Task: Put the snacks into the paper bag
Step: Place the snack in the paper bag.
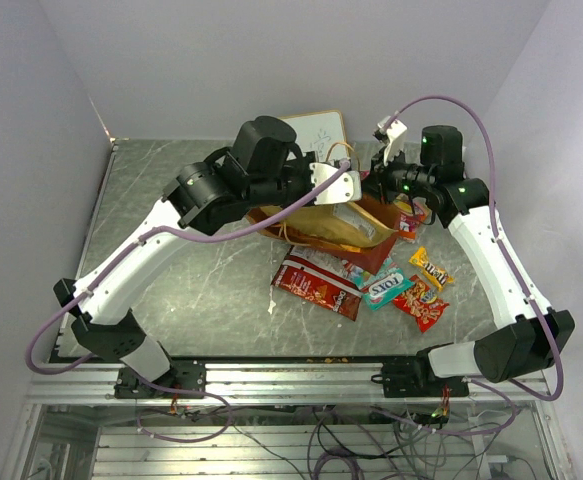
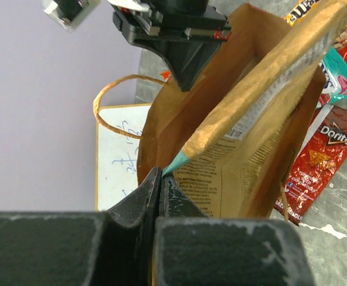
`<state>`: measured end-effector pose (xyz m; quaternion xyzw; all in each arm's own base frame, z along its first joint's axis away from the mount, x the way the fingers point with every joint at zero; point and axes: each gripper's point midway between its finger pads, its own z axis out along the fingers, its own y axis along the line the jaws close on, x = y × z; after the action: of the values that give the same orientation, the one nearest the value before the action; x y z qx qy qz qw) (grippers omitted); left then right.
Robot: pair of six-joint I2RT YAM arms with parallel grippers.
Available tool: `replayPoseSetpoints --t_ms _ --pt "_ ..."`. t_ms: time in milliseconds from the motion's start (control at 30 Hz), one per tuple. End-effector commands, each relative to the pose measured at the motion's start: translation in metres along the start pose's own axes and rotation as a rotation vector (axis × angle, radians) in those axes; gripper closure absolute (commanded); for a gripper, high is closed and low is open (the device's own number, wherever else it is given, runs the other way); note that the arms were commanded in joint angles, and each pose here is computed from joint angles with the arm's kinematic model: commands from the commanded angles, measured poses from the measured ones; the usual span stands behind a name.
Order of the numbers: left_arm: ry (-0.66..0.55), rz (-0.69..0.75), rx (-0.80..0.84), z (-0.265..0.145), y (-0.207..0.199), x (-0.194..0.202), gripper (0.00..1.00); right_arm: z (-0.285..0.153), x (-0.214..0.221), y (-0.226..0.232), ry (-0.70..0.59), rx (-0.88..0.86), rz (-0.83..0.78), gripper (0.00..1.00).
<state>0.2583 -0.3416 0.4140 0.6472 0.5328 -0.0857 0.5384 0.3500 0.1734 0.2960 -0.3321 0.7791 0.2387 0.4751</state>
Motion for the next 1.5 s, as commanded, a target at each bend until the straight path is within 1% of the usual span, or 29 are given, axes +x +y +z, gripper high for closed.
replayPoseSetpoints --t_ms 0,100,233,533,667,767,867,1033,1100,1167,1233,1333,1467 --pt "-0.091 0.048 -0.084 -0.031 0.021 -0.036 0.93 -0.001 -0.008 -0.011 -0.024 0.046 0.002 1.00" --pt "-0.088 0.061 -0.073 -0.028 0.016 -0.037 0.93 -0.001 -0.010 -0.009 -0.026 0.028 0.005 1.00" --pt "-0.070 0.088 -0.046 -0.013 0.008 -0.030 0.93 -0.002 -0.011 -0.003 -0.032 -0.003 -0.001 1.00" --pt "-0.023 0.255 -0.035 0.015 0.007 -0.014 0.93 -0.007 -0.012 0.006 -0.046 -0.040 -0.012 1.00" --pt "-0.007 0.308 -0.036 0.027 0.016 -0.003 0.93 -0.009 -0.012 0.007 -0.050 -0.041 -0.014 1.00" --pt "-0.024 0.342 -0.042 0.031 0.027 -0.003 0.93 -0.010 -0.012 0.007 -0.050 -0.040 -0.011 1.00" --pt "-0.047 0.409 -0.011 0.039 0.028 -0.005 0.93 -0.008 -0.011 0.005 -0.047 -0.035 -0.001 1.00" --pt "0.007 0.537 0.074 0.066 0.013 0.018 0.93 -0.008 -0.010 0.005 -0.047 -0.037 0.007 1.00" --pt "0.034 0.583 0.085 0.073 0.013 0.025 0.93 -0.007 -0.008 0.004 -0.044 -0.036 0.010 1.00" --pt "0.023 0.586 0.069 0.076 0.020 0.020 0.93 -0.007 -0.006 0.003 -0.041 -0.033 0.014 1.00" --pt "0.010 0.618 0.056 0.077 0.028 0.012 0.93 -0.005 -0.004 0.002 -0.038 -0.033 0.019 1.00" --pt "-0.005 0.651 0.009 0.071 0.043 -0.003 0.93 -0.004 -0.003 0.000 -0.037 -0.033 0.027 1.00" --pt "0.018 0.704 0.016 0.063 0.048 -0.003 0.93 -0.005 -0.002 -0.001 -0.038 -0.035 0.036 1.00"
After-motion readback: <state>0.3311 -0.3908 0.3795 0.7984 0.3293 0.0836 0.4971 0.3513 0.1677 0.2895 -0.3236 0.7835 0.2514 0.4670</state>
